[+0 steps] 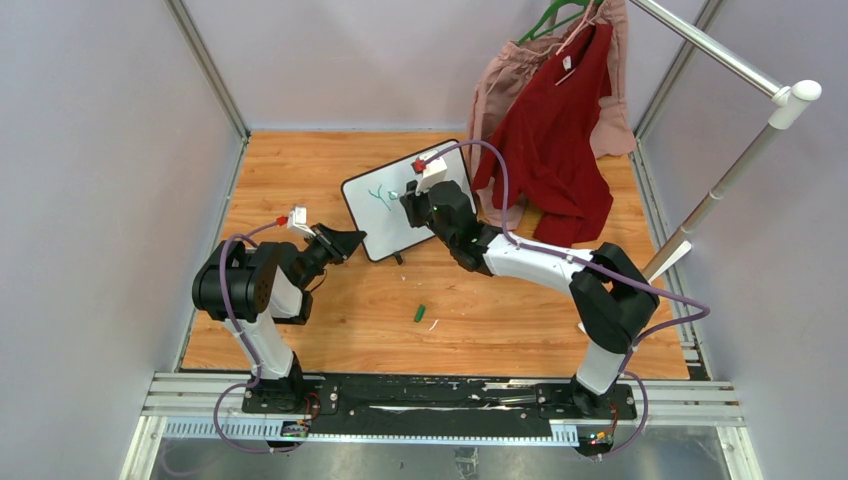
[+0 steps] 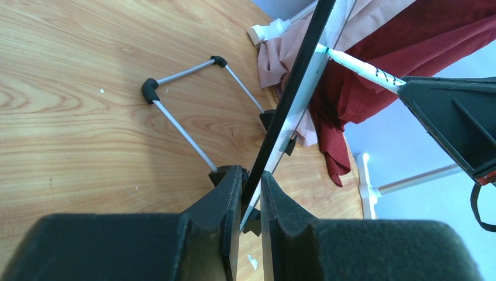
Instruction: Write a sentence on the whiteboard
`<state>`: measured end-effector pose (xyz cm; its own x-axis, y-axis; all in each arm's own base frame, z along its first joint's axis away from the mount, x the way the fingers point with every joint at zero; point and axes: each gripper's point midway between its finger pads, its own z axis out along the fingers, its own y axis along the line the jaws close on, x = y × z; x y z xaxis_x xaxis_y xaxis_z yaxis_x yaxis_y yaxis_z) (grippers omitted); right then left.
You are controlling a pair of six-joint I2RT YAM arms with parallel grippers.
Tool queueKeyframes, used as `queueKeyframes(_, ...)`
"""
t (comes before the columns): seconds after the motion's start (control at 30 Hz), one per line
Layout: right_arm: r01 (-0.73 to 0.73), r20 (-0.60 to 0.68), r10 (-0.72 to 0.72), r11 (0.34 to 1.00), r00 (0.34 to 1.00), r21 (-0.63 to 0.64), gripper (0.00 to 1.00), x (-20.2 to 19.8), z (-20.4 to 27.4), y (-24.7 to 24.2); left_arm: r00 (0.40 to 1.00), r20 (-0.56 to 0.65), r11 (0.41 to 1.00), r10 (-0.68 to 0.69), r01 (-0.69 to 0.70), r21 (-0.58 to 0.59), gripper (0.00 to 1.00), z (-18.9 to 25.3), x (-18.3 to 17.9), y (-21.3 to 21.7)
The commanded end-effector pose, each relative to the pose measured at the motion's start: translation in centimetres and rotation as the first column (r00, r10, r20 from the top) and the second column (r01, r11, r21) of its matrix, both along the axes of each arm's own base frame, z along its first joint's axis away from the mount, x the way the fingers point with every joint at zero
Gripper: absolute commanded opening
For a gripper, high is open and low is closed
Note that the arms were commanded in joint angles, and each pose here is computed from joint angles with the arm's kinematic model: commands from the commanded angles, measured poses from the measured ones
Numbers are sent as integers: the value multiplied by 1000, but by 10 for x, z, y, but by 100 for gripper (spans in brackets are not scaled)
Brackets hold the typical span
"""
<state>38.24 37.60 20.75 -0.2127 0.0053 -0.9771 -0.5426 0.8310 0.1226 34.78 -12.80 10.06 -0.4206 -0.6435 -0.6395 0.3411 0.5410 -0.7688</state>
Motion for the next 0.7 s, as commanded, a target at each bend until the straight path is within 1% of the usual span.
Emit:
queueKeyframes(0.0, 83, -18, -84, 996, 996, -38, 0, 11, -11, -22, 999, 54, 1000, -9, 9, 9, 0, 11, -1, -1)
queueKeyframes(0.67, 99, -21, -100, 994, 995, -41, 0, 9, -16, -31, 998, 55, 1000, -11, 10, 8, 0, 12, -1, -1)
